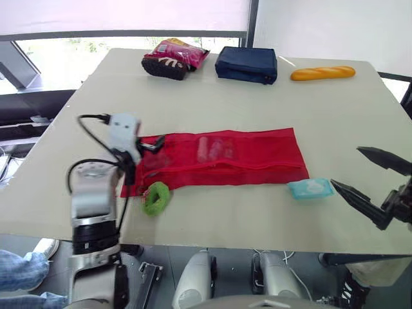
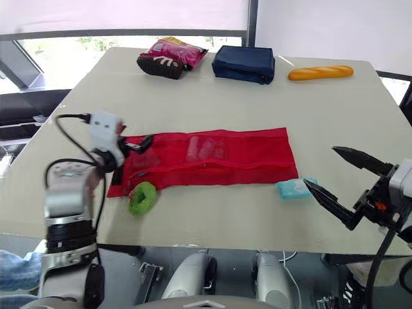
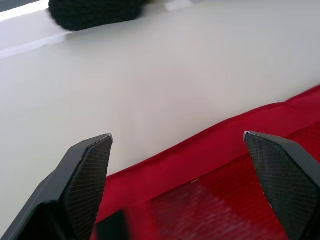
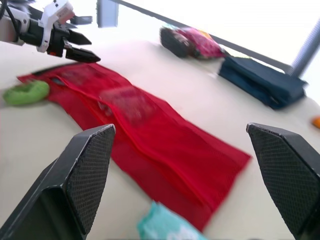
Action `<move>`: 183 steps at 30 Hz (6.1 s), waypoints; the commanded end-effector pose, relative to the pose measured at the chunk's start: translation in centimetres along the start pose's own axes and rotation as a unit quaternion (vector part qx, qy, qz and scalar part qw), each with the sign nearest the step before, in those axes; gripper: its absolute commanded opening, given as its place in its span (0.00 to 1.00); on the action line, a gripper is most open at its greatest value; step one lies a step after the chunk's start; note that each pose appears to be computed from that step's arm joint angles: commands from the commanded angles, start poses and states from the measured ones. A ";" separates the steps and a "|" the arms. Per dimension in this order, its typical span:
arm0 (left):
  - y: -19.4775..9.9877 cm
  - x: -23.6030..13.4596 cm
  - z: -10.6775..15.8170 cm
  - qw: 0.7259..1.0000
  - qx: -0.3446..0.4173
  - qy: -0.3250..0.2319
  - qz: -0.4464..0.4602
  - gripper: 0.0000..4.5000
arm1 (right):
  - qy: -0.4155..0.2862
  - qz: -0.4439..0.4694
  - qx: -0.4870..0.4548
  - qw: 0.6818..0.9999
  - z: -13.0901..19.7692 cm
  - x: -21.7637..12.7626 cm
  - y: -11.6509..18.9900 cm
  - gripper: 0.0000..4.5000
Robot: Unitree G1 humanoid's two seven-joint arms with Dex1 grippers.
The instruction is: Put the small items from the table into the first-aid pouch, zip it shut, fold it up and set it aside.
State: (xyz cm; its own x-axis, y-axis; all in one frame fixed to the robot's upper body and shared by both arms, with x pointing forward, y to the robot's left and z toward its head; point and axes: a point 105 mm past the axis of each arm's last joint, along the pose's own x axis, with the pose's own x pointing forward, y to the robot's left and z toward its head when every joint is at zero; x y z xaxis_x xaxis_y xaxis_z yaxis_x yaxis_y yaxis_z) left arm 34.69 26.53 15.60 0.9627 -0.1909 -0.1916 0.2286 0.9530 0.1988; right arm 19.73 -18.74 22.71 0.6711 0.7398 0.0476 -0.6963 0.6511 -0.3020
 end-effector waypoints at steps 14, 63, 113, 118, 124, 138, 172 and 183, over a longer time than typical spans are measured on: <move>-0.3 -4.5 -6.7 0.974 -0.180 0.114 -0.069 1.00 | -0.029 0.142 -0.026 0.989 1.1 4.4 0.9 1.00; -1.1 -1.7 4.8 0.911 0.142 0.015 -0.387 0.99 | 0.008 0.035 -0.019 0.999 0.0 0.8 0.4 1.00; -27.6 7.0 4.2 0.754 0.381 -0.060 -0.532 0.62 | 0.039 -0.054 -0.025 0.997 0.3 -1.4 1.9 1.00; -27.2 6.9 4.0 0.754 0.379 -0.054 -0.535 0.18 | 0.048 -0.062 -0.030 0.997 0.1 -1.8 1.5 1.00; -27.1 6.9 4.4 0.756 0.368 -0.054 -0.538 0.01 | 0.052 -0.065 -0.032 0.996 0.1 -2.1 1.4 1.00; -27.1 7.4 5.6 0.782 0.306 -0.067 -0.539 0.01 | 0.122 -0.118 -0.016 0.985 -2.9 -2.2 1.4 1.00; -27.3 8.8 6.8 0.811 0.274 -0.075 -0.512 0.00 | 0.315 -0.413 0.183 0.835 -13.7 1.6 3.2 0.70; -27.1 8.9 7.0 0.811 0.274 -0.076 -0.510 0.00 | 0.295 -0.332 0.123 0.887 -11.4 0.5 1.3 0.38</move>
State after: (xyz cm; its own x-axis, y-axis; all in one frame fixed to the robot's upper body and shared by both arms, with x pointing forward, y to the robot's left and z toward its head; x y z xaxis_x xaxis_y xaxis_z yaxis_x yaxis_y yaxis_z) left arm 37.87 -2.17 13.38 0.2192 -0.8630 -0.4552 0.9263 0.0374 0.3750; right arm 22.00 -19.85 9.46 0.8860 -0.0848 -0.4559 -0.0031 0.9820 -0.1888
